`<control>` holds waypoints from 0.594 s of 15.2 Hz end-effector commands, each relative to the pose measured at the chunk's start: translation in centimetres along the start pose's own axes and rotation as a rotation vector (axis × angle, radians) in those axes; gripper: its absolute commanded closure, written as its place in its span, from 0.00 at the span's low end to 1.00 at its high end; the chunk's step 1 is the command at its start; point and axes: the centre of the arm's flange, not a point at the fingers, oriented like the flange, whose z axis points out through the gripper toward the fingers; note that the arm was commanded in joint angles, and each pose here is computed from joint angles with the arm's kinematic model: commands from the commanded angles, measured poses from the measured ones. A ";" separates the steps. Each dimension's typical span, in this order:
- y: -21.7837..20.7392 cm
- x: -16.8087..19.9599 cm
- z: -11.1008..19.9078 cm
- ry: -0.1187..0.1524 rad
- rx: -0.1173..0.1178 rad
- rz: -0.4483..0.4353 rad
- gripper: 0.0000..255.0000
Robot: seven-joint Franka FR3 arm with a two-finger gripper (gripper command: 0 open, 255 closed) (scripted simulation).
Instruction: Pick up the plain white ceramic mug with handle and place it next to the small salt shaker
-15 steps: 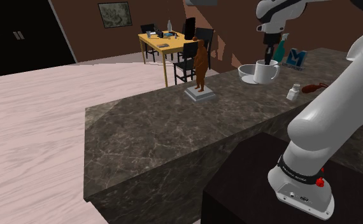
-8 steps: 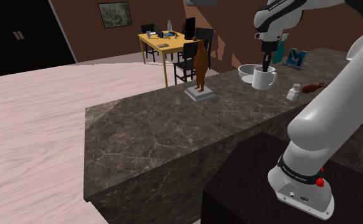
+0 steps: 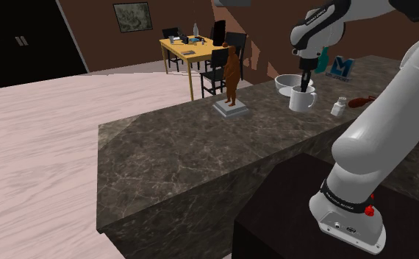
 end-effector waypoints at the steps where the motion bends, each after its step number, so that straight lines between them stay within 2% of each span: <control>1: 0.0 0.1 1.1 0.001 -0.001 0.000 1.00; 9: 0.1 0.4 4.7 0.000 -0.001 0.000 1.00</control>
